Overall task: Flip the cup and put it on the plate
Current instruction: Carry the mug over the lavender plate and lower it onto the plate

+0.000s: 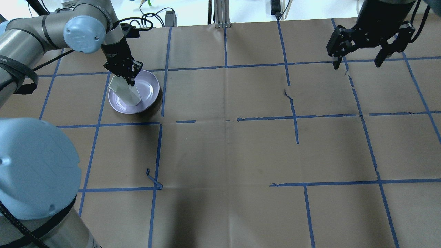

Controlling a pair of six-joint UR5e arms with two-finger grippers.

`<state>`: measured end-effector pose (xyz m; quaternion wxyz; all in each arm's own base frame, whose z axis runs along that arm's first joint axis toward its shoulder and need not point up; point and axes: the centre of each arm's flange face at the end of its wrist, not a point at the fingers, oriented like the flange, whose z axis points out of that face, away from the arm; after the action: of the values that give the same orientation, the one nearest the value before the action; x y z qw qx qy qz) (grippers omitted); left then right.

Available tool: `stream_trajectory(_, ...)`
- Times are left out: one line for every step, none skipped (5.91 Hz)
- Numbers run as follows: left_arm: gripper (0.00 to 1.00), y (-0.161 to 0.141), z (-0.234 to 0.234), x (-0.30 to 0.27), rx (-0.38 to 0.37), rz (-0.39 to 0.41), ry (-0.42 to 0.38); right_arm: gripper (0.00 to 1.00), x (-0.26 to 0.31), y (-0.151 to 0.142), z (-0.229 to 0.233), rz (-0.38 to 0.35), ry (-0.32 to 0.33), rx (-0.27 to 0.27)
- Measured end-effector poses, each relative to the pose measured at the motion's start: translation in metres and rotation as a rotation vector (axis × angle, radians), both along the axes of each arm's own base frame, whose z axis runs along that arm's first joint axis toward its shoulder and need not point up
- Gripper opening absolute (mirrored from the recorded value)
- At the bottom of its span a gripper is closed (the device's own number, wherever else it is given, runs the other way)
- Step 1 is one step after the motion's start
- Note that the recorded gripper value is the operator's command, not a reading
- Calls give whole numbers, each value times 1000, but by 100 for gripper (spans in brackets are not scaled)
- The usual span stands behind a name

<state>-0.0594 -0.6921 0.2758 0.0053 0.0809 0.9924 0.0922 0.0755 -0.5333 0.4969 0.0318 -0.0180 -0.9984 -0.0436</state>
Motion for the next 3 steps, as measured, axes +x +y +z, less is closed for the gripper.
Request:
stream_trajectory(98, 0, 0, 0, -4, 1, -1, 100, 0, 0, 0, 0, 0, 0)
stream_trajectory(99, 0, 8, -1, -17, 0, -3, 100, 0, 0, 0, 0, 0, 0)
stream_trajectory(99, 2, 26, -2, -41, -2, -5, 100, 0, 0, 0, 0, 0, 0)
